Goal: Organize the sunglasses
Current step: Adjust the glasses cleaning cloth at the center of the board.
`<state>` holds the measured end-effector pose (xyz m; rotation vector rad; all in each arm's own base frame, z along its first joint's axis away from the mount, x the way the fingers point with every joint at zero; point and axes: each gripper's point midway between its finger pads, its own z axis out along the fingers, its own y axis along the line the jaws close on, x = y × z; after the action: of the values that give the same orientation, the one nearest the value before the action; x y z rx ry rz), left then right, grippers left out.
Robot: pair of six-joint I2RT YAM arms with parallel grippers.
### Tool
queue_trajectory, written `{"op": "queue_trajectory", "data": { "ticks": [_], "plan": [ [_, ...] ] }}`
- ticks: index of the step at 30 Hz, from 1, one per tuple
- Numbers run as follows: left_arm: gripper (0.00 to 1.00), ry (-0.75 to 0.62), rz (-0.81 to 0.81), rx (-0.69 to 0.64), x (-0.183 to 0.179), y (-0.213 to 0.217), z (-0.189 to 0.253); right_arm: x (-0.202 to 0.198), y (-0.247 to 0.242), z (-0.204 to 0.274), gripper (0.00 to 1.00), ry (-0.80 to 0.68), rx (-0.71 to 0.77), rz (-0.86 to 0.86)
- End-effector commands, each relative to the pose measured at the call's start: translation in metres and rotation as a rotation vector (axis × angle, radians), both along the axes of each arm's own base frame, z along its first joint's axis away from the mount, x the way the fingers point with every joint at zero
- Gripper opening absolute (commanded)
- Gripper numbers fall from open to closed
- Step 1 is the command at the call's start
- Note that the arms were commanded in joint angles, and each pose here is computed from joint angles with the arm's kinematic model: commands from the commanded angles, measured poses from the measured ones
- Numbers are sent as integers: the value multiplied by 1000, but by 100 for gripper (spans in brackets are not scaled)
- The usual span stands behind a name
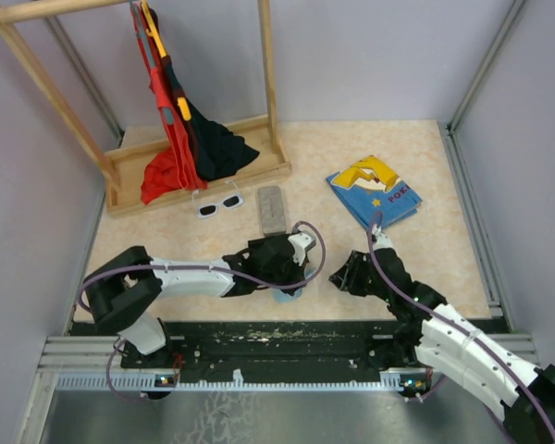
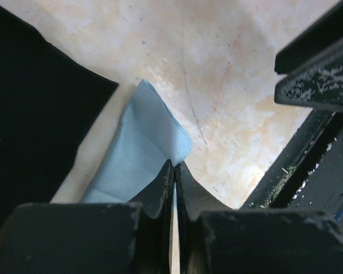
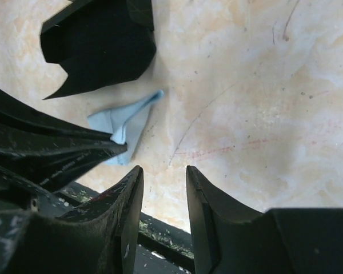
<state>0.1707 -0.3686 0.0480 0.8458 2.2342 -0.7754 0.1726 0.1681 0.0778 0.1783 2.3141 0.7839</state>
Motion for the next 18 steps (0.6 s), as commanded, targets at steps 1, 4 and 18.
{"op": "queue_trajectory", "data": {
  "ticks": [1, 4, 18],
  "plan": [
    [10, 24, 8, -50, 6, -5, 1, -1, 8, -6, 37, 28, 47, 0],
    [17, 31, -3, -58, 5, -5, -1, -4, 12, -10, 38, 42, 80, 1],
    [27, 69, -10, -71, -2, 8, -15, -3, 31, -26, 39, 70, 196, 22]
  ]
}}
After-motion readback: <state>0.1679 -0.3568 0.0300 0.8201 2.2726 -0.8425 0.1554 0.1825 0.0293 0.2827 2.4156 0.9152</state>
